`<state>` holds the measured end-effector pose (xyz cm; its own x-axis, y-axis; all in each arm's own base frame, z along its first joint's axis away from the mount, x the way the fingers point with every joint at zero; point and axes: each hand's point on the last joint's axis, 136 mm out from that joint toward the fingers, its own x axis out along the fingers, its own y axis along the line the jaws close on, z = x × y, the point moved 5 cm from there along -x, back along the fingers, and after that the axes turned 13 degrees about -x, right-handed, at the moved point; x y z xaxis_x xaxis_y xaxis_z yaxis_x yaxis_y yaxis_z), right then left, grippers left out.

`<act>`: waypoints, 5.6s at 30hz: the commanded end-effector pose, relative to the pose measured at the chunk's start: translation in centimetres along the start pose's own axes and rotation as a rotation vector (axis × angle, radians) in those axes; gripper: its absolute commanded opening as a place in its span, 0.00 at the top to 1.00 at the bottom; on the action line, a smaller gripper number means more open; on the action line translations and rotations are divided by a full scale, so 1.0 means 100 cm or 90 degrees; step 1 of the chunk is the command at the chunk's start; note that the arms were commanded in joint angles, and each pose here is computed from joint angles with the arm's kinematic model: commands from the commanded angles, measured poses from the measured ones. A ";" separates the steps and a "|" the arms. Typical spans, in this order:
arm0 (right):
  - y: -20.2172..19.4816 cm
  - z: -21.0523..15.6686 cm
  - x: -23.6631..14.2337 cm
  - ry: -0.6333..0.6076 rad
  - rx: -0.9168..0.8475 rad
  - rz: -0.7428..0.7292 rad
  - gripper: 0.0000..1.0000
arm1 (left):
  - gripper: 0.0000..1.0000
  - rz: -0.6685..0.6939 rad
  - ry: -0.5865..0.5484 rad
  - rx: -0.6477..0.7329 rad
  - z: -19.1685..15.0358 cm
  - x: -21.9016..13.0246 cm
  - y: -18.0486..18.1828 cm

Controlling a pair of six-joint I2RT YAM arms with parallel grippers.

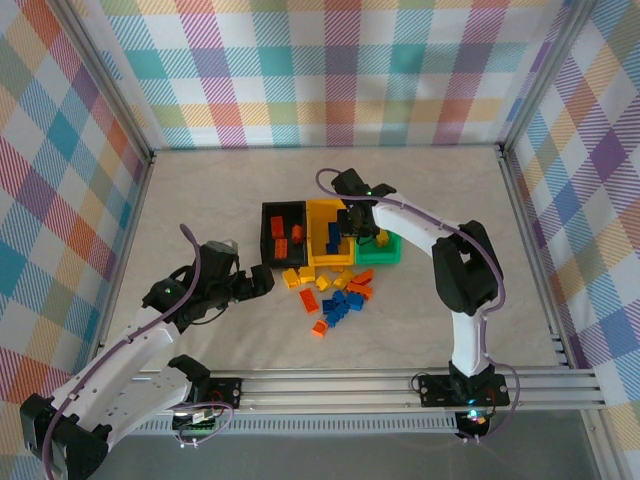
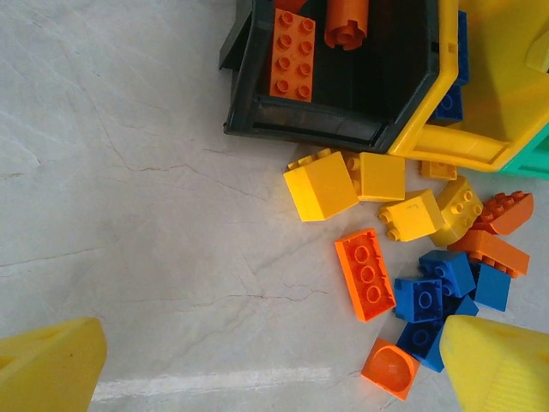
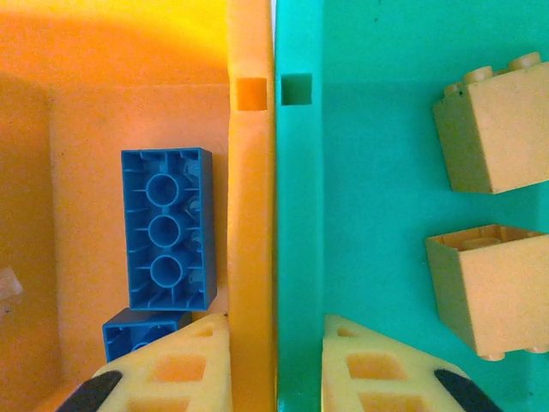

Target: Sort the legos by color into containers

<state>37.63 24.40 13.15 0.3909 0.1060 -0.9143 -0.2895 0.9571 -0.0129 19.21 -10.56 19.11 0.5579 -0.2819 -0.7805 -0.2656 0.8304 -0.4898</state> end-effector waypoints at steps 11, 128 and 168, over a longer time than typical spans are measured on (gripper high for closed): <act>0.003 0.004 0.027 0.061 -0.008 -0.026 1.00 | 0.00 0.001 0.004 -0.014 0.000 0.003 0.001; 0.053 0.011 -0.044 -0.058 -0.048 0.142 0.72 | 0.00 -0.054 0.092 -0.013 -0.019 0.026 -0.008; 0.096 -0.218 -0.035 0.154 -0.231 0.176 0.39 | 0.00 -0.059 0.078 -0.026 -0.020 0.016 -0.002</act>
<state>13.99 26.70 7.09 0.0318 0.2268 -0.9734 -0.6582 0.7377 0.1504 18.63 -12.51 17.49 0.4842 -0.4276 -0.7634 -0.2272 0.7811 -0.5816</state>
